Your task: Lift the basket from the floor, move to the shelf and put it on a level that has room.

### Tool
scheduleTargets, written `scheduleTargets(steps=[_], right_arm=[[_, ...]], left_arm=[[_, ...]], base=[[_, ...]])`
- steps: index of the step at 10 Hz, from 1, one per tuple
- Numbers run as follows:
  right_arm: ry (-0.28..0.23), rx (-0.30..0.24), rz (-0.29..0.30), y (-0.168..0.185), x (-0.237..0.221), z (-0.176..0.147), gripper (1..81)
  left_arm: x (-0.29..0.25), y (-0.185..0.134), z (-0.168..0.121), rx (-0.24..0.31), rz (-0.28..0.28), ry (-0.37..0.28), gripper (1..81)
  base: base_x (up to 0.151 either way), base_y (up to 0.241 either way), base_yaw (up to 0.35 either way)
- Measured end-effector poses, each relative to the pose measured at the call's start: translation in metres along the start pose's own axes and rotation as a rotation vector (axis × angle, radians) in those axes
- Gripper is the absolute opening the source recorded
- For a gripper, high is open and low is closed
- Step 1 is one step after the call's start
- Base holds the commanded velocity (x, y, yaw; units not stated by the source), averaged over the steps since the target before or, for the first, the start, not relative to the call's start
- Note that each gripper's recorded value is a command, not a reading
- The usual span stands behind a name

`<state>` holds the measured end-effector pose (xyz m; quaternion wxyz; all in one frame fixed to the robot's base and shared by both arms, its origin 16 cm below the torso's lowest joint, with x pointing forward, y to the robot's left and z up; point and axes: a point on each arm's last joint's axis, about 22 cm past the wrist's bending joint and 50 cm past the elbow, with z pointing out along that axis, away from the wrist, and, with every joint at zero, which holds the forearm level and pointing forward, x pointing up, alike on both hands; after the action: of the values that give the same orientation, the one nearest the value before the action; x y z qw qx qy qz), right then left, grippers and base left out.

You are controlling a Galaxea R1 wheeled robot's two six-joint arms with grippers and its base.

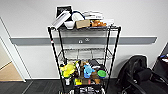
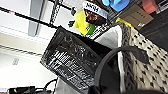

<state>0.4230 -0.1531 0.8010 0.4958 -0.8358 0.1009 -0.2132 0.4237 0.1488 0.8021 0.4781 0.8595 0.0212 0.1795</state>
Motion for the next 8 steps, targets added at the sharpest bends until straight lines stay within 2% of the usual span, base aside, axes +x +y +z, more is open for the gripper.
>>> scheduleTargets(steps=[6,8], right_arm=[[-0.026,-0.024,0.05,0.013,-0.034,-0.009,1.0],[-0.017,-0.017,0.037,0.006,-0.034,-0.013,1.0]], left_arm=[[-0.036,-0.008,-0.003,0.011,-0.054,-0.029,1.0],[-0.036,-0.001,-0.007,0.006,-0.041,-0.019,1.0]], base=[[0.0,0.0,0.0],[0.0,0.0,0.0]])
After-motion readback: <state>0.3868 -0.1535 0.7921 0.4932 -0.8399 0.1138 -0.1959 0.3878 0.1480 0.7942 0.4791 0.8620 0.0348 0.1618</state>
